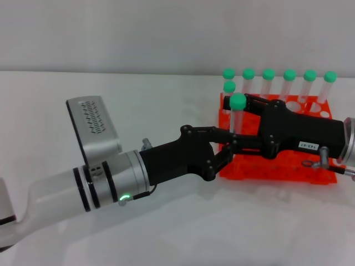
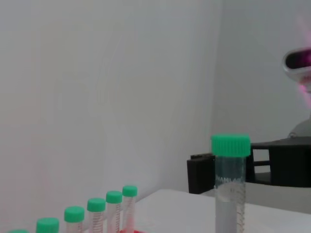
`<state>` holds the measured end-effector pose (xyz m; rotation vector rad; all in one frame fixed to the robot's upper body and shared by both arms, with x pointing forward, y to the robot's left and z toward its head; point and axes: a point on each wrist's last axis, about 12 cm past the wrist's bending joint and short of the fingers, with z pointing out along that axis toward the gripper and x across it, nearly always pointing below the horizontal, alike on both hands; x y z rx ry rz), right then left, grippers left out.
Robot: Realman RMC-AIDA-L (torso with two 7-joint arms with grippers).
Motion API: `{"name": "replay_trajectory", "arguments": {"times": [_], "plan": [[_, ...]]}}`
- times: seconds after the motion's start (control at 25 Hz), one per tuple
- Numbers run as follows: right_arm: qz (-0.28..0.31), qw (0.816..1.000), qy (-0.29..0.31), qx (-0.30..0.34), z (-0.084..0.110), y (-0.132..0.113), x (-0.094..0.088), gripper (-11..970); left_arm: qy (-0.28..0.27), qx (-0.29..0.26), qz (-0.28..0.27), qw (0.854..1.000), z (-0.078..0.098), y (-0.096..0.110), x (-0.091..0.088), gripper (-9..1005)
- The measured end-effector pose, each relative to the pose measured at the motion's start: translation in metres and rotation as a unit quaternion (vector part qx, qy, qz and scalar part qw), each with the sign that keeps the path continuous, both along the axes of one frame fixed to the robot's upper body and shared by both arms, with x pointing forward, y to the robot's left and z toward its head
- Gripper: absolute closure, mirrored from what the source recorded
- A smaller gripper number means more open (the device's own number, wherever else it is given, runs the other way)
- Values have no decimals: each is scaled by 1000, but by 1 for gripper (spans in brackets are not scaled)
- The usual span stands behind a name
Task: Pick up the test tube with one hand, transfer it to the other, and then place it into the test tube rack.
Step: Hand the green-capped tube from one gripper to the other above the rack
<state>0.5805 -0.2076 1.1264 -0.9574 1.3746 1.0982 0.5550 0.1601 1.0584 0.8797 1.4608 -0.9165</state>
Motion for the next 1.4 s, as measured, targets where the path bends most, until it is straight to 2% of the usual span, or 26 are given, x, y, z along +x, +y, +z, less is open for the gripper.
{"name": "replay_trajectory", "arguments": {"times": [0.28,0.72,0.84,1.4], "plan": [[-17,1000,-9,11,2,-2,3,119,1,8,-7,1000,1,-7,3,775],[-39,999,-8,-7,1,-4,10,531,-2,12,-7,1000,3,-8,6,774],[-40,999,-9,-9,1,-5,11,749,-3,13,-8,1000,3,-8,6,774],[-47,999,-11,-8,3,-12,11,755,-1,8,-1,1000,4,-10,7,773]]}}
